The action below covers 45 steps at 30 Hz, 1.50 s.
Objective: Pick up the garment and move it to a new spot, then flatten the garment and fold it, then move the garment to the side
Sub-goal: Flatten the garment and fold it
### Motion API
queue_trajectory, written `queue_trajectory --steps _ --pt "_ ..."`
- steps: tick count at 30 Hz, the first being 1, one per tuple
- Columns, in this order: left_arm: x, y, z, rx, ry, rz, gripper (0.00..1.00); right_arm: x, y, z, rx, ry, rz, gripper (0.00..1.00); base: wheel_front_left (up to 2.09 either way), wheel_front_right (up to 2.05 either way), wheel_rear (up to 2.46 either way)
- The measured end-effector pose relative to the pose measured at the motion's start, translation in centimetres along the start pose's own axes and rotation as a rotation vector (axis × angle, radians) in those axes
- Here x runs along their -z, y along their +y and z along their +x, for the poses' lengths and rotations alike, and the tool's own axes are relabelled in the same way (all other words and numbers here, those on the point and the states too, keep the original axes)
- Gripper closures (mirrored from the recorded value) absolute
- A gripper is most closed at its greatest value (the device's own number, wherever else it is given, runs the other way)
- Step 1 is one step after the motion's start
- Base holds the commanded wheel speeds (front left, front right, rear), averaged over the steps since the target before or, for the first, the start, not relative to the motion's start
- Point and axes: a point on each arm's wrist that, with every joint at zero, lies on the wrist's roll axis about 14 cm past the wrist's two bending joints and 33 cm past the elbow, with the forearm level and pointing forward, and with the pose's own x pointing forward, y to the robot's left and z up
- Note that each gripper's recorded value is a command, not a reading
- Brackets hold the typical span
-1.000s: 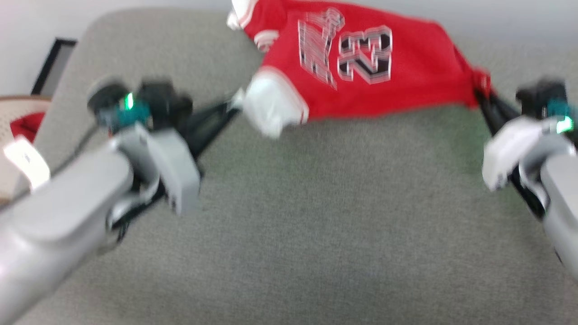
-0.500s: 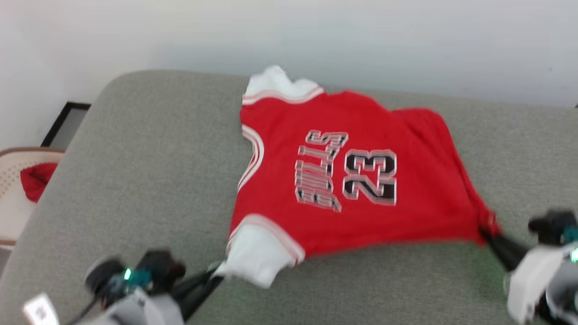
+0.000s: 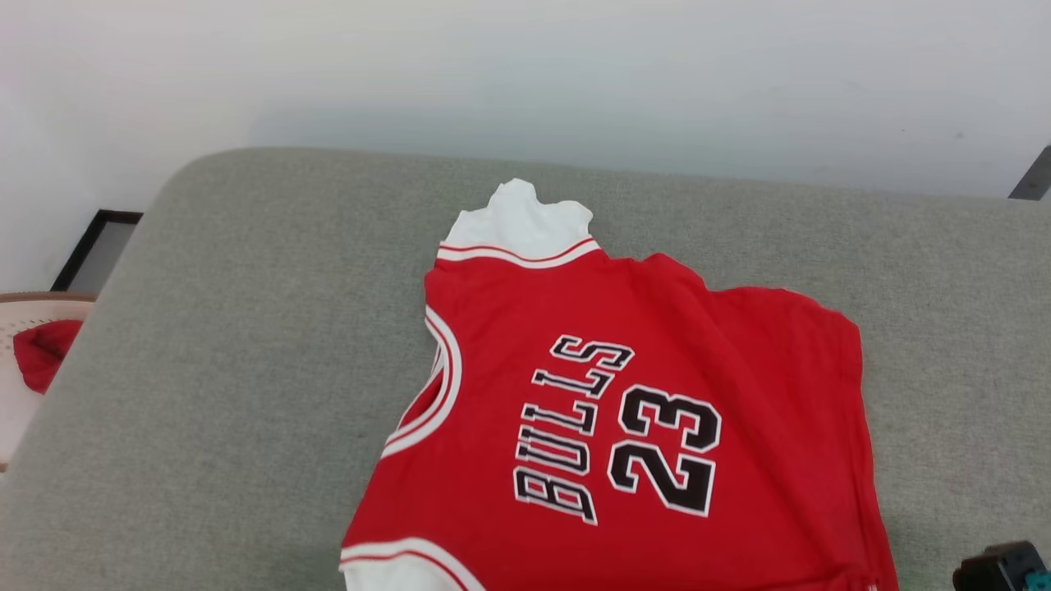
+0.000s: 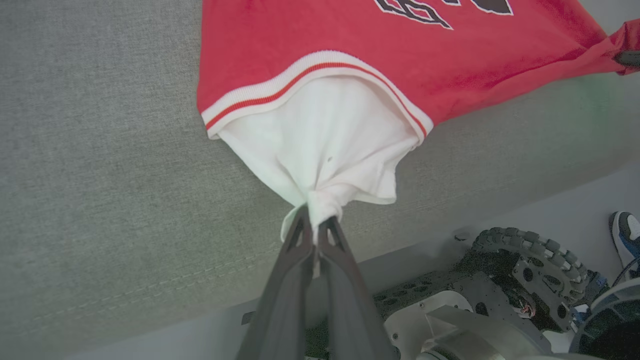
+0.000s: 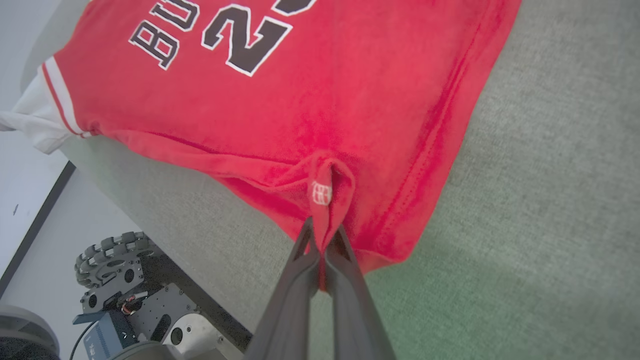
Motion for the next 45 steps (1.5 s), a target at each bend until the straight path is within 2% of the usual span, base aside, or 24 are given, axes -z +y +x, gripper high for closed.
queue_trajectory --steps 4,9,14,18,23,27,37,45 --pt "0.5 -0.3 -0.4 -0.014 0.015 -0.037 1.00 0.8 0.5 -0.6 -0.003 0.027 0.029 1.00 0.00 0.00 0.00" --pt "-1.1 0.7 -0.6 -0.050 -0.021 0.014 1.00 -0.1 0.5 -0.9 0.009 0.001 0.037 1.00 0.00 0.00 0.00" --pt "-5.8 2.4 -0.6 -0.083 -0.109 0.184 1.00 -1.4 0.3 -0.9 0.024 -0.031 0.028 1.00 0.00 0.00 0.00" --pt "-9.4 2.8 0.1 -0.072 -0.151 0.314 1.00 -4.3 -0.3 -0.5 0.049 -0.093 -0.011 1.00 0.00 0.00 0.00" --pt "-13.0 2.7 2.4 -0.023 -0.168 0.432 1.00 -6.9 -1.3 0.9 0.082 -0.126 -0.047 1.00 0.00 0.00 0.00" --pt "-14.7 2.8 5.1 0.023 -0.156 0.484 1.00 -8.0 -2.5 2.2 0.112 -0.114 -0.075 1.00 0.00 0.00 0.00" --pt "-13.3 4.1 11.4 0.095 0.002 0.477 1.00 -7.4 -4.0 5.6 0.132 -0.006 -0.088 1.00 0.00 0.00 0.00" --pt "-11.0 4.7 13.6 0.101 0.097 0.395 1.00 -6.8 -4.1 7.1 0.119 0.060 -0.097 1.00 0.00 0.00 0.00"
